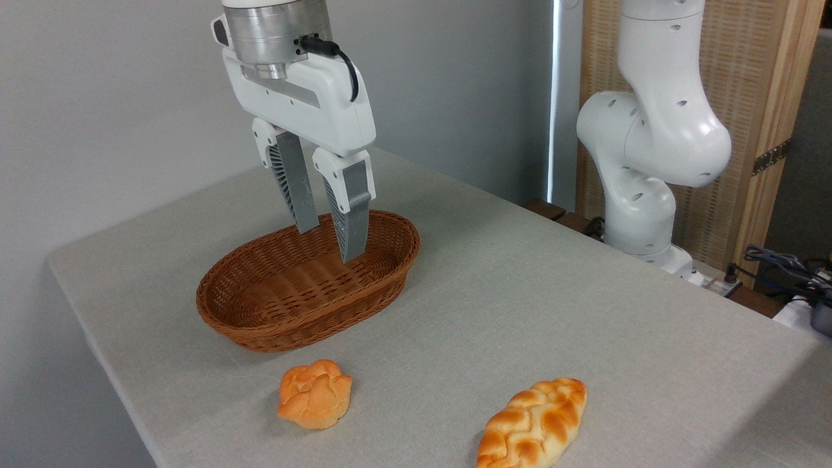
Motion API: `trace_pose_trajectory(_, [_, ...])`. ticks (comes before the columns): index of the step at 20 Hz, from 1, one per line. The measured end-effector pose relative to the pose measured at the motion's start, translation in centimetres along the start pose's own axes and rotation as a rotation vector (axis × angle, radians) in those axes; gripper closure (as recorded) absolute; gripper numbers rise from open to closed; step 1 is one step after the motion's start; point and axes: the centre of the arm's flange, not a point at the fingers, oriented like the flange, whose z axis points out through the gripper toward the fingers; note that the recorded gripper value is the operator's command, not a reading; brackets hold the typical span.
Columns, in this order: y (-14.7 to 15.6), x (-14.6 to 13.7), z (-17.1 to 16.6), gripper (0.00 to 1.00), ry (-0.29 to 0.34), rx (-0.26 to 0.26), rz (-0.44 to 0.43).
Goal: Put bread into the basket
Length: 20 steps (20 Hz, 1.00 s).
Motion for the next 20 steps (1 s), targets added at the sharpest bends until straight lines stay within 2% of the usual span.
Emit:
trace_pose_trajectory(3, [-0.2,-0.9,0.6,0.00,-0.009,-0.009,-0.011])
trace_pose_trajectory(7, [-1.8,-4.7,0.9,0.00,0.096,0.073,-0.069])
trace_pose_trajectory(9, [-2.3,-7.4,2.2,0.00,0.110,0.075,-0.100])
trace_pose_trajectory(11, [-3.1,-9.9,3.6,0.00,0.101,0.056,-0.108])
trace_pose_trajectory(16, [-6.2,-16.0,8.6,0.00,0.066,0.018,-0.042])
trace_pose_trajectory(20, [-6.7,-18.7,14.7,0.00,0.043,0.048,0.014])
